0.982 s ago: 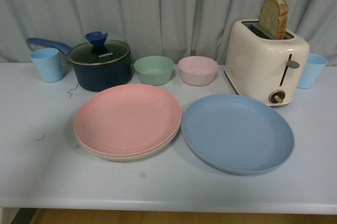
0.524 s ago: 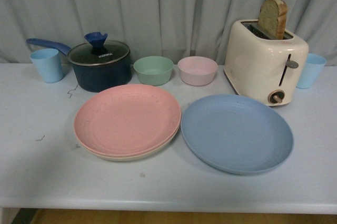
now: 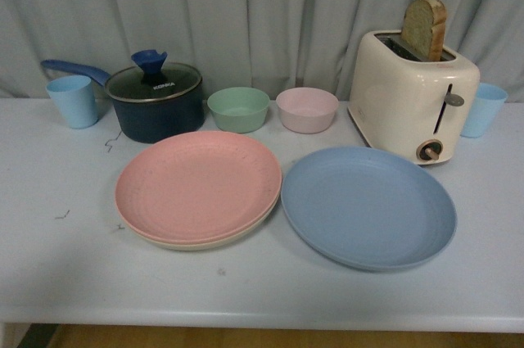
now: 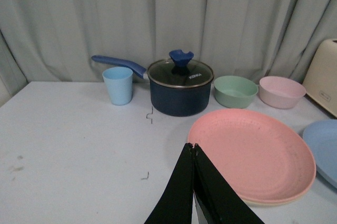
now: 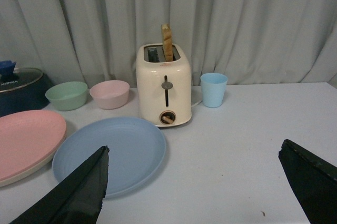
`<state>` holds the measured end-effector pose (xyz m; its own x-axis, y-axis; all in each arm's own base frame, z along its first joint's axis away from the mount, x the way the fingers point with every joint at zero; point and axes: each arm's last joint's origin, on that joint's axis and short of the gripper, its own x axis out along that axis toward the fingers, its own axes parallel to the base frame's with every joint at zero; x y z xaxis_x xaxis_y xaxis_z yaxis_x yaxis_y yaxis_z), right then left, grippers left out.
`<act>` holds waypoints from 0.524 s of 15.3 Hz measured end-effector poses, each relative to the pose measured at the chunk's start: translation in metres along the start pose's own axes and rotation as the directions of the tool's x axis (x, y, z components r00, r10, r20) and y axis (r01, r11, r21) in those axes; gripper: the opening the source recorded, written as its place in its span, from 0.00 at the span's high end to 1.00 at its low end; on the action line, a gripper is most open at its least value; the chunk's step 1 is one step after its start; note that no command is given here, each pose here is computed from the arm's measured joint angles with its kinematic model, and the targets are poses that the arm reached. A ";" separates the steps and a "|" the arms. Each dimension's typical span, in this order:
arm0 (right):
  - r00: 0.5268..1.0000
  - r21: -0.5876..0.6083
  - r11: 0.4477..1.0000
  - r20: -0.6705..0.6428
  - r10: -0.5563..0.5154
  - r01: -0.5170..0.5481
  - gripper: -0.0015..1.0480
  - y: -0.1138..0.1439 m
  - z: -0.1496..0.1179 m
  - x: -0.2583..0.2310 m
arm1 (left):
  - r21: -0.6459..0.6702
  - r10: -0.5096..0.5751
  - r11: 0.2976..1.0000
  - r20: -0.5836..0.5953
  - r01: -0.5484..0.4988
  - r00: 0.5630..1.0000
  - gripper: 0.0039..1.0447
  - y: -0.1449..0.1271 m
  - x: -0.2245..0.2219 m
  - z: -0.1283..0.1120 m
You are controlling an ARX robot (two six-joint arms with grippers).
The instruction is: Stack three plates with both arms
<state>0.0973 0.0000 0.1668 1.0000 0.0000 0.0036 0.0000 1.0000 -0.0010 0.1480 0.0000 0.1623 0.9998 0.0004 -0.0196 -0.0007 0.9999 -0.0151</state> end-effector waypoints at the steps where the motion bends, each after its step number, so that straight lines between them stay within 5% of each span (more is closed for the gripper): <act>1: 1.000 0.000 1.000 0.000 0.000 0.000 0.06 0.000 0.000 0.000 | 0.000 0.000 1.000 -0.002 0.000 1.000 0.99 0.000 -0.003 -0.001; 8: 1.000 0.000 1.000 0.000 0.000 0.000 0.06 0.000 0.000 0.000 | 0.000 0.000 1.000 0.026 0.000 1.000 0.99 0.000 -0.020 0.006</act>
<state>0.0973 0.0000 0.1668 1.0000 0.0000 0.0036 0.0000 1.0000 -0.0010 0.1282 0.0000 0.1688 1.0000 0.0004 0.0059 -0.0003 0.9999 -0.0151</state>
